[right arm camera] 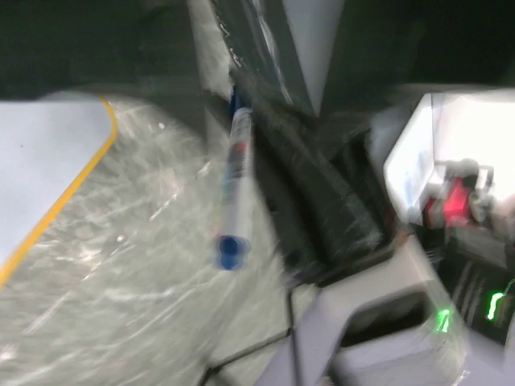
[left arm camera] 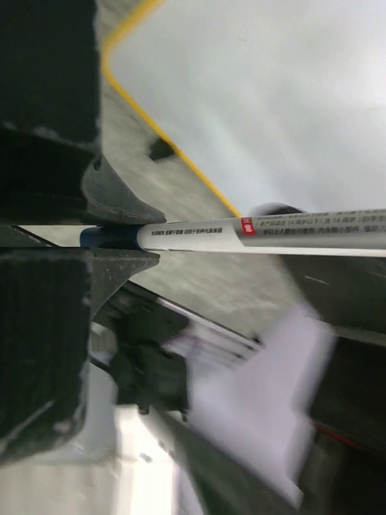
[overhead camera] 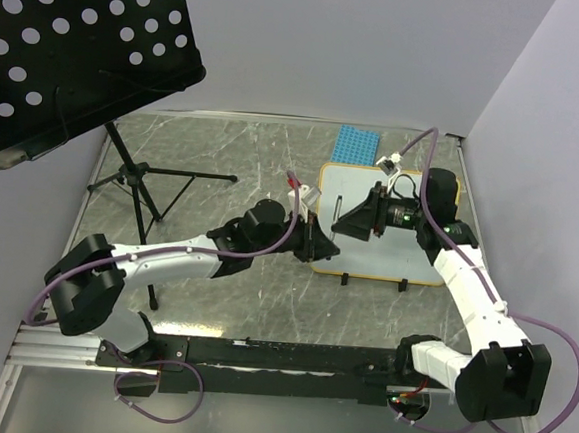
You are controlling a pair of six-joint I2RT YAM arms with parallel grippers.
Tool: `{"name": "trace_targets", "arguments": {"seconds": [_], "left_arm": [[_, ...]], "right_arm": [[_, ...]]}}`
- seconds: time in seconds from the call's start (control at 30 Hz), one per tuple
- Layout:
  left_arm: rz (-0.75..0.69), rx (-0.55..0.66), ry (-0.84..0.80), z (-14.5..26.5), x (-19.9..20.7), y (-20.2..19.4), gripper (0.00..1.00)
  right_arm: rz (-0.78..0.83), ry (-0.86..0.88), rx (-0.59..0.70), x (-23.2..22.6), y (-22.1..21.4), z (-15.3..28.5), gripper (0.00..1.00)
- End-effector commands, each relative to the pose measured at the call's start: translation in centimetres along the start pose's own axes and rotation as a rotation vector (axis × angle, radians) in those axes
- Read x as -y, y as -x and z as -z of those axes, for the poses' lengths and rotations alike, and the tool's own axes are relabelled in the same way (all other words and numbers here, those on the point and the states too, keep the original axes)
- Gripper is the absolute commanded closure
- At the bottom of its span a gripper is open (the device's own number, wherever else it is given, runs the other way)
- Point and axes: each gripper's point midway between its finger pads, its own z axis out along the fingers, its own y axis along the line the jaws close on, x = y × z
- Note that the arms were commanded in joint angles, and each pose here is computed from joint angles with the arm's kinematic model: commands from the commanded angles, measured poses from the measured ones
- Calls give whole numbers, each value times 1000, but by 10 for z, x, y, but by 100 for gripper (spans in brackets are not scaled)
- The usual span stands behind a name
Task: Write a sentence on the whiteboard
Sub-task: Pass from the right arm to the left
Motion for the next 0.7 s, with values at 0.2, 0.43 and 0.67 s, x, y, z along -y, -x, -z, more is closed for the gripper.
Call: {"name": "trace_targets", "arguments": {"seconds": [0.2,0.43,0.67], "left_arm": [[-554,-426,-25,88,-15,-25,99],[-585,-539,-135,96,-6,-38,99],[-554,-561,-183,88,2,-43,99]], "right_arm": [[516,297,-173,-34,-37,25,11],[434,465,-232,-51,-55,15,10],[472,497,-264,-49,-63,1,12]]}}
